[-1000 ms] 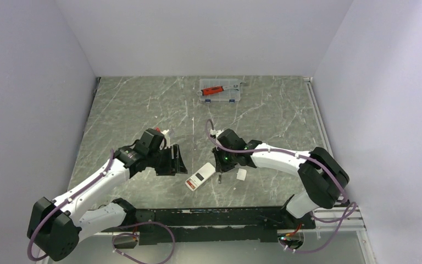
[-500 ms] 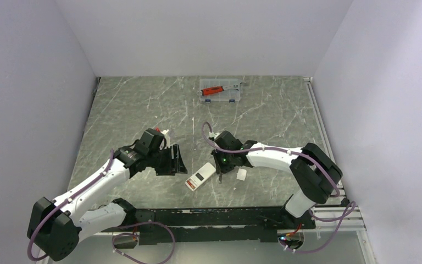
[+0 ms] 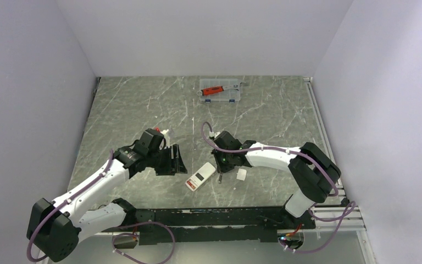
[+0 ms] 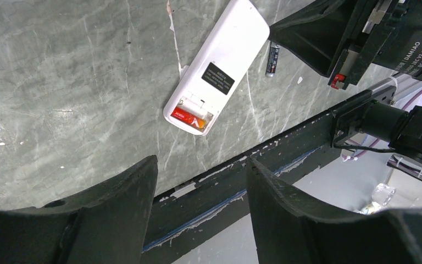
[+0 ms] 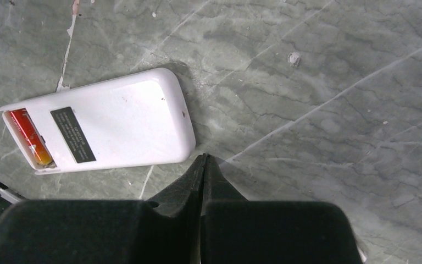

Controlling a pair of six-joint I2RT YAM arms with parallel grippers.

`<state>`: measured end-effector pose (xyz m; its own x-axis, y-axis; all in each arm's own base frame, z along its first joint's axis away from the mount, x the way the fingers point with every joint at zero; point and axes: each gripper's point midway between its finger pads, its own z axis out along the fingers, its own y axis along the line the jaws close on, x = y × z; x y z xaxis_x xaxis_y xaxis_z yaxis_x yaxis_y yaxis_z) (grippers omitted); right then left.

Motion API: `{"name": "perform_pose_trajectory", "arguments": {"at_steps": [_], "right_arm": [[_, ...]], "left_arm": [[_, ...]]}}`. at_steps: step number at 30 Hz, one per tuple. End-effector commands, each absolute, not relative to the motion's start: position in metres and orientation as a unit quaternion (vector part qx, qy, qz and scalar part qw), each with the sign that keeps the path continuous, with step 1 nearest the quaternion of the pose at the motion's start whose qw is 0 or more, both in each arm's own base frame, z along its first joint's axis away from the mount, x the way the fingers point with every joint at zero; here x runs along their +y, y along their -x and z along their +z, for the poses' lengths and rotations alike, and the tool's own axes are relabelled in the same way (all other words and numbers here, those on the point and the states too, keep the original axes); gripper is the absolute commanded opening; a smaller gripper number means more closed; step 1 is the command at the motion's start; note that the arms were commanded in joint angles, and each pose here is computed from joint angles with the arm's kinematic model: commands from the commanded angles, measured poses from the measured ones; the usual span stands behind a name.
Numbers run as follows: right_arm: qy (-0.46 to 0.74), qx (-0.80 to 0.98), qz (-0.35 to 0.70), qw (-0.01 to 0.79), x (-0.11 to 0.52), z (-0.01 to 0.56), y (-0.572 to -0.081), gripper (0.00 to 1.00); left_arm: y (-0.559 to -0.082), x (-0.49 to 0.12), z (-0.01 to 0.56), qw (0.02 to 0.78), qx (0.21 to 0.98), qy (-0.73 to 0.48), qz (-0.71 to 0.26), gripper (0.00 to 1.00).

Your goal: Load the batteries into the remote control

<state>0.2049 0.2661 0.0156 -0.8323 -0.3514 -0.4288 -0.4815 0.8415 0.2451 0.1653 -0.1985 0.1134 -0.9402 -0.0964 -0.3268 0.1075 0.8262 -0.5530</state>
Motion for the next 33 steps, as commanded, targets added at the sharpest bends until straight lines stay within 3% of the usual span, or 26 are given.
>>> {"name": "perform_pose_trajectory", "arguments": {"at_steps": [1, 33], "right_arm": [[0.213, 0.941, 0.161, 0.206, 0.262, 0.025, -0.211, 0.0], [0.213, 0.944, 0.171, 0.188, 0.25, 0.017, -0.153, 0.0]], "left_arm": [[-0.165, -0.198, 0.115, 0.174, 0.939, -0.002, -0.296, 0.65], [-0.165, -0.202, 0.114, 0.173, 0.936, -0.002, -0.306, 0.65]]}}
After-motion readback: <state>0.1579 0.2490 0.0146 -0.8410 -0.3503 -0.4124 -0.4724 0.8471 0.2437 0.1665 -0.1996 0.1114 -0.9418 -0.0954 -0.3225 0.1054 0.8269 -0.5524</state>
